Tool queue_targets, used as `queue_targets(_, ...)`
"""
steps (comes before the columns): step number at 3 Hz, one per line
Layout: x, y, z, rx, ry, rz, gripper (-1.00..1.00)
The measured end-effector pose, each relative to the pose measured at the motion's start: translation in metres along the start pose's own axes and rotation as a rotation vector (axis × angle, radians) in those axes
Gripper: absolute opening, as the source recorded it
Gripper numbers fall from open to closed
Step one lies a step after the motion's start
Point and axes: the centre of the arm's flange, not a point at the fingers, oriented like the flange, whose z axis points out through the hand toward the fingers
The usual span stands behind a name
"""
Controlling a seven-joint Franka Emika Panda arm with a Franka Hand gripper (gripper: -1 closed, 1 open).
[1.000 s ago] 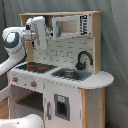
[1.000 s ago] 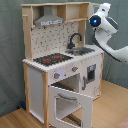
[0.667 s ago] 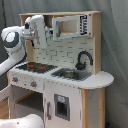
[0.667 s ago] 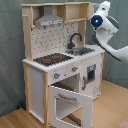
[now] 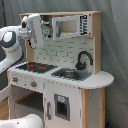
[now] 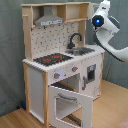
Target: Play with the kitchen
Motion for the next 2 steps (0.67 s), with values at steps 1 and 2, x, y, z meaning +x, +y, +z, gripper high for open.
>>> queue_targets(1, 0.004, -0.015, -0.013, 0.041, 0.073, -0.096, 1.00)
queue_targets(2, 0.012, -0.021, -0.027, 0.067, 0.149, -0.175, 1.00)
